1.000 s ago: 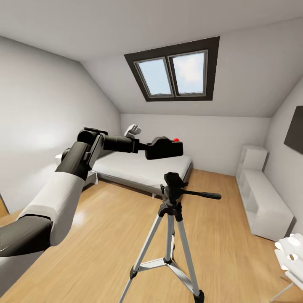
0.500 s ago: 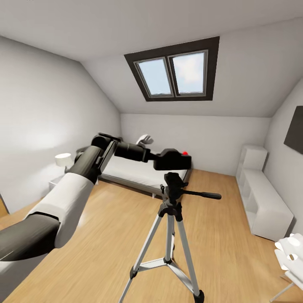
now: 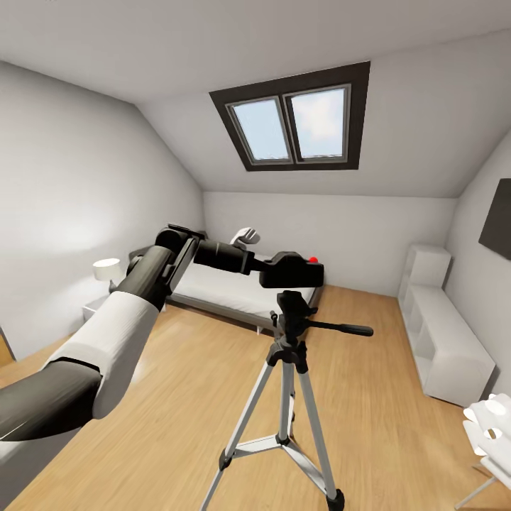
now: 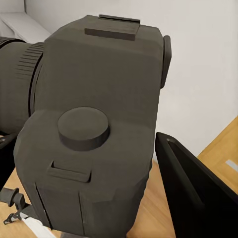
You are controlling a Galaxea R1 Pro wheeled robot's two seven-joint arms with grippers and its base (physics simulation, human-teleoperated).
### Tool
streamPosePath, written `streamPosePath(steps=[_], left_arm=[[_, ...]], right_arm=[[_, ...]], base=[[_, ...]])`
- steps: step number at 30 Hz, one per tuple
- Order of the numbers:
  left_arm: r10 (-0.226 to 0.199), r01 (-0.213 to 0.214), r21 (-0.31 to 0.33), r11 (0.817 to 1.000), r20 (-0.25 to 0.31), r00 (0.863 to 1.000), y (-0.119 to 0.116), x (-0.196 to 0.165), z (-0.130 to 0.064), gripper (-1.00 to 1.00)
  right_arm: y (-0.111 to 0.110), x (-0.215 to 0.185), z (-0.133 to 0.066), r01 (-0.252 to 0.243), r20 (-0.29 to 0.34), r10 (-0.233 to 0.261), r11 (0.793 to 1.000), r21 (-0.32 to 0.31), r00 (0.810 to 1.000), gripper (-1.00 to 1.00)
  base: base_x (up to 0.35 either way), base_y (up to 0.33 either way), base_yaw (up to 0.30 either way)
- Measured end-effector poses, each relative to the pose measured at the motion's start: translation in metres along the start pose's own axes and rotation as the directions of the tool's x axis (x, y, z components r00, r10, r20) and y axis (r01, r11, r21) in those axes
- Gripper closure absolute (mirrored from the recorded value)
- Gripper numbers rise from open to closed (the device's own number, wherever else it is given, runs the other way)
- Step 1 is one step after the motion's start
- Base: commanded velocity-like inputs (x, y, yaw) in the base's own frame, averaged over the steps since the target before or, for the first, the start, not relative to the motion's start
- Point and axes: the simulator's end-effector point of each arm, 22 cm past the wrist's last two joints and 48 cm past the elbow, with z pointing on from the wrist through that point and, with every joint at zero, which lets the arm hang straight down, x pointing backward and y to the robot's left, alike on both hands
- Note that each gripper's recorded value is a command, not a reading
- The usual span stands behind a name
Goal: Attach the digital camera to the camera tripod in the bedroom.
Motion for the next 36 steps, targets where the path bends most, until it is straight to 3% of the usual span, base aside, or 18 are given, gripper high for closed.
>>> streamPosePath(steps=[18, 23, 24, 25, 26, 27, 31, 33, 36], left_arm=[[0.003, -0.003, 0.004, 1.000, 0.001, 1.000, -0.002, -0.001, 0.001, 1.00], [0.006, -0.006, 0.015, 1.000, 0.001, 1.000, -0.007, -0.002, 0.006, 1.00], [0.007, -0.007, 0.016, 1.000, 0.001, 1.000, -0.008, -0.002, 0.007, 1.00], [0.007, -0.007, 0.016, 1.000, 0.001, 1.000, -0.008, -0.002, 0.007, 1.00], [0.007, -0.007, 0.016, 1.000, 0.001, 1.000, -0.008, -0.003, 0.007, 1.00], [0.007, -0.007, 0.017, 1.000, 0.001, 1.000, -0.008, -0.003, 0.007, 1.00], [0.007, -0.007, 0.017, 1.000, 0.001, 1.000, -0.008, -0.003, 0.007, 1.00], [0.007, -0.007, 0.017, 1.000, 0.001, 1.000, -0.008, -0.003, 0.007, 1.00], [0.007, -0.007, 0.016, 1.000, 0.001, 1.000, -0.008, -0.002, 0.007, 1.00]], right_arm=[[0.000, -0.003, 0.000, 0.022, 0.009, -0.022, 1.000, -0.001, 1.000, -1.00], [0.005, -0.061, 0.002, 0.017, 0.153, -0.014, 1.000, -0.022, 0.988, -1.00], [0.002, -0.077, 0.001, 0.014, 0.196, -0.010, 1.000, -0.021, 0.980, -1.00], [-0.004, -0.104, -0.003, 0.009, 0.281, -0.002, 1.000, -0.021, 0.960, -1.00], [-0.007, -0.116, -0.006, 0.006, 0.326, 0.001, 1.000, -0.022, 0.945, -1.00], [-0.008, -0.122, -0.007, 0.005, 0.349, 0.003, 1.000, -0.024, 0.937, -1.00], [-0.008, -0.156, -0.021, 0.020, 0.487, 0.013, 0.998, -0.063, 0.873, -1.00], [-0.003, -0.176, -0.034, 0.076, 0.577, 0.004, 0.991, -0.114, 0.816, -1.00], [0.004, -0.185, -0.044, 0.137, 0.627, -0.003, 0.977, -0.165, 0.779, -1.00]], base=[[0.000, 0.000, 0.000], [0.000, 0.000, 0.000], [0.000, 0.000, 0.000], [0.000, 0.000, 0.000], [0.000, 0.000, 0.000], [0.000, 0.000, 0.000], [0.000, 0.000, 0.000], [0.000, 0.000, 0.000], [0.000, 0.000, 0.000]])
